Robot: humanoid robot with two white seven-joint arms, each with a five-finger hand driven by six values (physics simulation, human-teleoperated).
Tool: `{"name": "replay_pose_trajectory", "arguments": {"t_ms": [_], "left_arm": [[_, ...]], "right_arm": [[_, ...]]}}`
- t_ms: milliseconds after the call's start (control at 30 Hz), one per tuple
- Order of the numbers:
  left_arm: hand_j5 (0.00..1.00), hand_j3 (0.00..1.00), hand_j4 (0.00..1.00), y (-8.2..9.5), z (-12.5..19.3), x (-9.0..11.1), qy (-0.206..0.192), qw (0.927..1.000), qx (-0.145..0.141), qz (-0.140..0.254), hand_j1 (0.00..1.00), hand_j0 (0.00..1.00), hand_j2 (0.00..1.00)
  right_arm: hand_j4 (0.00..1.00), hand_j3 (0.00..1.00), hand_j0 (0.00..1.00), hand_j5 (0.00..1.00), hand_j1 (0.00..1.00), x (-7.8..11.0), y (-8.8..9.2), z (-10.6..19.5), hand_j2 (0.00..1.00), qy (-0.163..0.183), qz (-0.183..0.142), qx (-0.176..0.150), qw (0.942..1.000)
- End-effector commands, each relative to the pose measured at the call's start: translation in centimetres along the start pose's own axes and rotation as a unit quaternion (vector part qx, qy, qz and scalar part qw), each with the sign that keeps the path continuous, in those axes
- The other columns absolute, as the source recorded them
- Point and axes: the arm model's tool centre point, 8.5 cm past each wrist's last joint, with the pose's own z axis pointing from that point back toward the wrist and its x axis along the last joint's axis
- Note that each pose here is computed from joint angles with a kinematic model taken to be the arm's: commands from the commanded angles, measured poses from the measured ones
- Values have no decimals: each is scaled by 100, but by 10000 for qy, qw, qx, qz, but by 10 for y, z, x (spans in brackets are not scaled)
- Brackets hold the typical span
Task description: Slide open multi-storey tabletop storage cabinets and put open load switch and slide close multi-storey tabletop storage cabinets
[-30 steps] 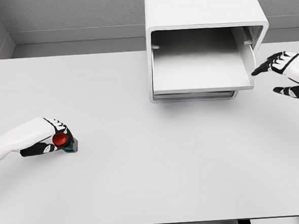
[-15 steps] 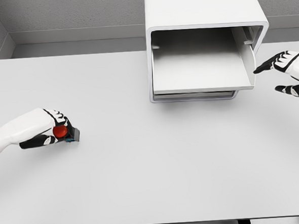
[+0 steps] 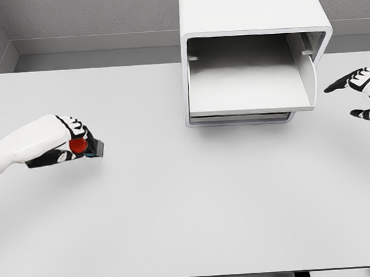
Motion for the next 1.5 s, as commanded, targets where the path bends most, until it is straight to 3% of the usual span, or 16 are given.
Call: {"name": "replay_pose_trajectory", "arguments": {"t_ms": [0, 367, 633, 933, 1133, 1467], "left_arm": [[46, 46, 46, 0, -4, 4, -77, 9999, 89, 54, 46, 46, 46], [46, 46, 46, 19, -18, 14, -311, 9987, 380, -118, 46, 46, 46], [46, 46, 46, 27, -30, 30, -573, 9965, 551, -242, 46, 46, 46], [46, 46, 46, 37, -38, 34, -687, 9944, 754, -263, 46, 46, 46], [46, 46, 46, 45, -50, 40, -833, 9909, 1026, -246, 46, 46, 46], [46, 46, 46, 56, -61, 47, -992, 9863, 1293, -250, 46, 46, 46]], "right_arm": [[77, 77, 77, 77, 77, -5, 1, 3, 77, 90, -50, -4, 9999], [82, 82, 82, 82, 82, -5, 25, 10, 82, 168, -42, 358, 9992], [80, 80, 80, 80, 80, -2, 29, 11, 80, 143, -80, 391, 9991], [79, 79, 79, 79, 79, 0, 36, 12, 79, 125, -123, 478, 9987], [81, 81, 81, 81, 81, 1, 52, 18, 81, 170, -264, 634, 9975], [81, 81, 81, 81, 81, 3, 55, 17, 81, 144, -301, 623, 9975]]}}
